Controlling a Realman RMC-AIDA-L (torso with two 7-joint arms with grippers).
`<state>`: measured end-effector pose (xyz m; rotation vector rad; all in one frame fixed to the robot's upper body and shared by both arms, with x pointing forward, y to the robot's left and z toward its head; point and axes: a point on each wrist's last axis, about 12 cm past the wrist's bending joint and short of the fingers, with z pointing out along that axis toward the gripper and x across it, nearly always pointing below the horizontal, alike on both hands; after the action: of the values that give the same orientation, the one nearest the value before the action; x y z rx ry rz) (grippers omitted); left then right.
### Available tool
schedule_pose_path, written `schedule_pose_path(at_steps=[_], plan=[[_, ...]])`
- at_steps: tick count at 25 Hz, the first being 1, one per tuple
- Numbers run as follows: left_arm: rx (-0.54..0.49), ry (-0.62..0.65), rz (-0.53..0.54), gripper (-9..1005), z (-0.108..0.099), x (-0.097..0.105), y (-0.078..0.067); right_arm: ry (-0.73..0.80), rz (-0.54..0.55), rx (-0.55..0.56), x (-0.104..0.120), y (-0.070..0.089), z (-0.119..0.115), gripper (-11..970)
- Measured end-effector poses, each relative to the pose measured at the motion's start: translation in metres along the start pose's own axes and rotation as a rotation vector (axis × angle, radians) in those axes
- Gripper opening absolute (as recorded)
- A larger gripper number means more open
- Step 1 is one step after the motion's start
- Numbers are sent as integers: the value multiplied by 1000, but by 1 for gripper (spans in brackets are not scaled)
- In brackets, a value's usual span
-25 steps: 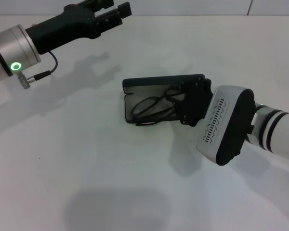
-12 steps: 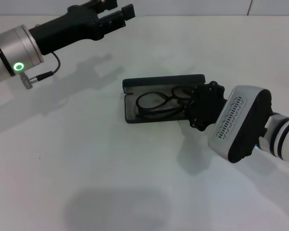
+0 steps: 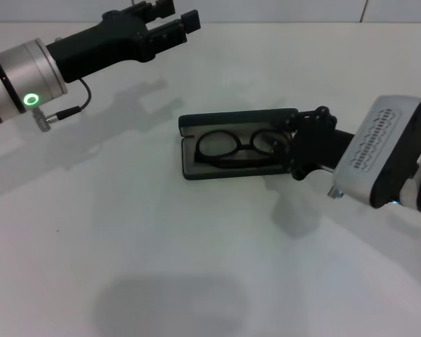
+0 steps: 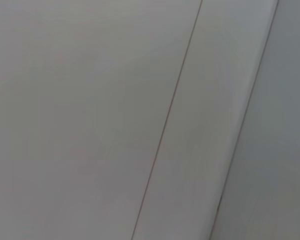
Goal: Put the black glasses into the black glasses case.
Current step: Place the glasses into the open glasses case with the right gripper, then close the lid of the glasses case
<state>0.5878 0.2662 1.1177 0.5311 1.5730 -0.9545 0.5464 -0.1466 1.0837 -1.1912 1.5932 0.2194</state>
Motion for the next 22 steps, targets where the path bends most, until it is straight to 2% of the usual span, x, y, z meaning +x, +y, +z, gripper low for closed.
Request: schedule_pose_path(at_steps=[5, 9, 12, 15, 18, 20, 22], plan=[[0, -1, -1, 691, 0, 0, 0, 6, 23, 3, 5, -3, -3, 270], [-5, 2, -3, 691, 0, 1, 0, -40, 68, -54, 5, -9, -12, 277], [-25, 20, -7, 691, 2, 3, 2, -129, 159, -156, 13, -26, -35, 282], [-85, 69, -32, 691, 12, 6, 9, -204, 287, -195, 29, -50, -62, 287], [-120, 155, -25, 691, 30, 8, 12, -274, 449, -153, 51, -72, -89, 292], [-126, 226, 6, 691, 42, 12, 11, -337, 542, -106, 64, -80, -103, 295], [-125, 302, 51, 691, 54, 18, 8, -385, 589, -58, 70, -85, -113, 299]])
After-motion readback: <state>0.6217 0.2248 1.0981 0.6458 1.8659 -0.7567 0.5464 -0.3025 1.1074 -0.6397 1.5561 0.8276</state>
